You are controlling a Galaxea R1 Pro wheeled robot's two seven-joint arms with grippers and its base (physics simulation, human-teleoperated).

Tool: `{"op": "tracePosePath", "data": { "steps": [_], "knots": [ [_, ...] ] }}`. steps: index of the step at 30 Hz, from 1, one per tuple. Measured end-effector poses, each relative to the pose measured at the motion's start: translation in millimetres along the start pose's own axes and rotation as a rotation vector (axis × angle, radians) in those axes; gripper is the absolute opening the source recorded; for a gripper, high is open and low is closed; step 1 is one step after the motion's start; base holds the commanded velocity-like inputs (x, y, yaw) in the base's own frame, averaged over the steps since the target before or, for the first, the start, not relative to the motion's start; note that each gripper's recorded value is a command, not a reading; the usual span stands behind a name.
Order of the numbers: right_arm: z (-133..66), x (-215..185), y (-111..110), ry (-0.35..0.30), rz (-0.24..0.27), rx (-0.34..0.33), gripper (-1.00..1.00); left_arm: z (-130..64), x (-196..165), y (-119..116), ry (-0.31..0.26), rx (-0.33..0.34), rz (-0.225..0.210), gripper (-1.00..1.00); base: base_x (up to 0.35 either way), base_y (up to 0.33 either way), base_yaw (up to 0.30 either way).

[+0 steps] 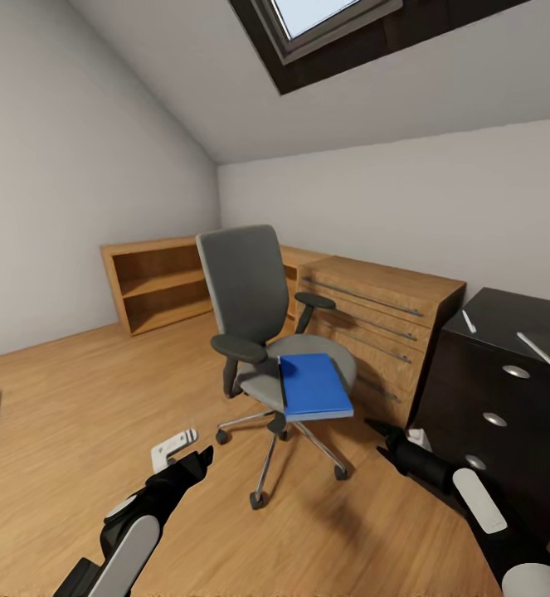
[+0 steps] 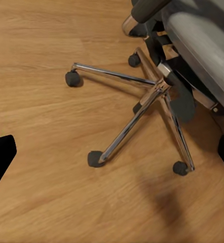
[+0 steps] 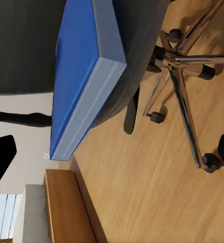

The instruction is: In the bedroom, organize the workspace by keeping the computer under the desk, ensuring the monitor is on the desk, placing the keyboard on the desk next to the monitor, placing the mouse on the desk next to the keyboard, moving the folder from the swivel chair onto the desk next to the mouse, stacking the notebook on top of the folder with the pen on top of the notebook, and positioning the swivel chair next to the desk.

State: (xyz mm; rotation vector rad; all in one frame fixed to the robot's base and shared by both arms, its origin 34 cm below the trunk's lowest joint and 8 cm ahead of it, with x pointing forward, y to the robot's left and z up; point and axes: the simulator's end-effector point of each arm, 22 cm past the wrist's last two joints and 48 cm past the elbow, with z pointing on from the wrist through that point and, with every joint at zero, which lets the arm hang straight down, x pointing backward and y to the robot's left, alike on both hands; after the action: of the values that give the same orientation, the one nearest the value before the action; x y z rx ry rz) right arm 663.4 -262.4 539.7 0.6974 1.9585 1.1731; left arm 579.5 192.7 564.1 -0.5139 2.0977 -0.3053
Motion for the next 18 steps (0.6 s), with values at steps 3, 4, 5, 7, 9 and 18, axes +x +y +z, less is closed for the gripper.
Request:
{"op": "tracePosePath", "data": {
  "steps": [3,4,5,7,9,18],
  "knots": [
    [0.7,3,-6,0.000,0.000,0.000,1.00,2.8,4,6,-0.003,-0.006,-0.006,1.00,0.000,0.000,0.000],
    [0.9,4,-8,0.000,0.000,-0.001,1.00,3.6,5,8,-0.004,-0.008,-0.008,1.00,0.000,0.000,0.000],
    [1.1,5,-10,0.000,0.000,-0.001,1.00,4.5,6,10,-0.005,-0.010,-0.010,1.00,0.000,0.000,0.000],
    [1.6,7,-14,0.000,0.000,-0.001,1.00,6.1,9,13,-0.007,-0.012,-0.013,1.00,0.000,0.000,0.000],
    [1.9,9,-18,-0.001,0.001,-0.001,1.00,7.7,12,16,-0.008,-0.014,-0.015,1.00,0.000,0.000,0.000],
    [5.4,18,-37,0.005,0.006,0.006,1.00,15.7,28,26,0.001,-0.022,-0.017,1.00,0.000,0.000,0.000]
  ]
}}
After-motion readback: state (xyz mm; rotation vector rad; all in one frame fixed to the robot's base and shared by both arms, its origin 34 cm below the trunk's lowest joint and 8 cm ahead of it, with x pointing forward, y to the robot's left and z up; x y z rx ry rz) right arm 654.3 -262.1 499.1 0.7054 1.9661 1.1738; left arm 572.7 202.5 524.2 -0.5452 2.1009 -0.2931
